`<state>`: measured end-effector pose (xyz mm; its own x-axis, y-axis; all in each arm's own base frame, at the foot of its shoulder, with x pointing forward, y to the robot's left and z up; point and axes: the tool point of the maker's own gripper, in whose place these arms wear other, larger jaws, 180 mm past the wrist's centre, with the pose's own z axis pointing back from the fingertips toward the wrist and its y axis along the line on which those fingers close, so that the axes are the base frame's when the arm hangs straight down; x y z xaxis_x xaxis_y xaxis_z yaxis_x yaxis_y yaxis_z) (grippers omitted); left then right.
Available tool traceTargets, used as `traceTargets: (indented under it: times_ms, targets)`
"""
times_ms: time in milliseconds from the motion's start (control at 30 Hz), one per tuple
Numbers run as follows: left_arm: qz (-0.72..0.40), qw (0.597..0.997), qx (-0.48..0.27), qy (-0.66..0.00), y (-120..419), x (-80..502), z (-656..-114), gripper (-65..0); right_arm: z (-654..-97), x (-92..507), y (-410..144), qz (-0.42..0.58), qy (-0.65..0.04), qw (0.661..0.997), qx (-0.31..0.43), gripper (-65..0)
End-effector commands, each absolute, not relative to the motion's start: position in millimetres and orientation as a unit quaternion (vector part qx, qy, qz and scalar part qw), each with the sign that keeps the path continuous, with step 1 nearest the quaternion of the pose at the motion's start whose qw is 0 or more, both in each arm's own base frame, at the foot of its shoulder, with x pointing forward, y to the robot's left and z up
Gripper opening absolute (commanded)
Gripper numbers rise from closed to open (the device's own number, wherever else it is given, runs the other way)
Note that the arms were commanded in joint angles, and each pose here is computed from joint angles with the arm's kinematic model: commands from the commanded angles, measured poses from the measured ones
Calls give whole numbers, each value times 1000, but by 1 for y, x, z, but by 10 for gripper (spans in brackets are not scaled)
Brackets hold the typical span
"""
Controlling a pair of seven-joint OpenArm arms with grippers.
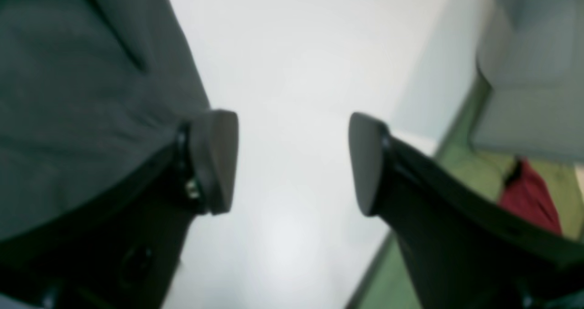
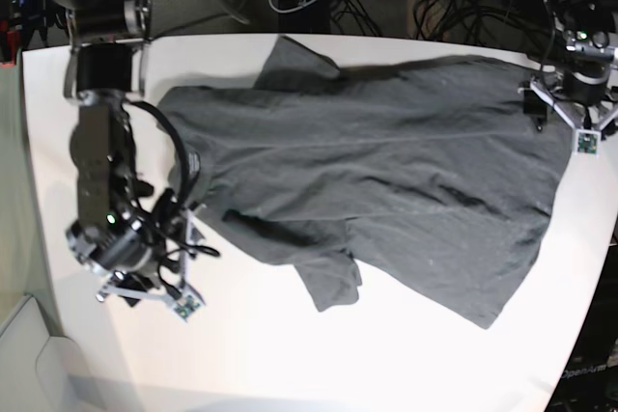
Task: Layout the t-shirt on the table in an organized manner, then fold the t-shirt properly
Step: 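Drag the shirt hem with the right gripper to straighten the shirt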
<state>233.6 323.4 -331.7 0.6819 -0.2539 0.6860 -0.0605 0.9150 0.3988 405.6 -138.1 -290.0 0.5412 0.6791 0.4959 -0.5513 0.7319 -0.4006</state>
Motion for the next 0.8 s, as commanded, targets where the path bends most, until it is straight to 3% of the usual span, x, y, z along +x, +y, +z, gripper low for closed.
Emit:
traceTargets:
  times_ms: [0, 333, 633, 700, 767]
  targets:
    - [-57, 886, 211, -408, 327, 237, -321, -61, -282, 419, -128, 359, -333, 867, -90, -224]
    - [-45, 894, 201, -397, 320, 225, -332, -61, -323, 456, -34, 372, -324, 867, 60, -211]
    - [-40, 901, 209, -379, 327, 209, -338, -61, -358, 458, -12, 351, -327, 867, 134, -215]
    - [-27, 899, 213, -382, 332, 208, -336, -61, -358, 459, -12, 348, -335, 865, 138, -232]
    - [-22, 898, 215, -383, 334, 207, -335, -61, -356, 461, -10, 346, -343, 861, 142, -302]
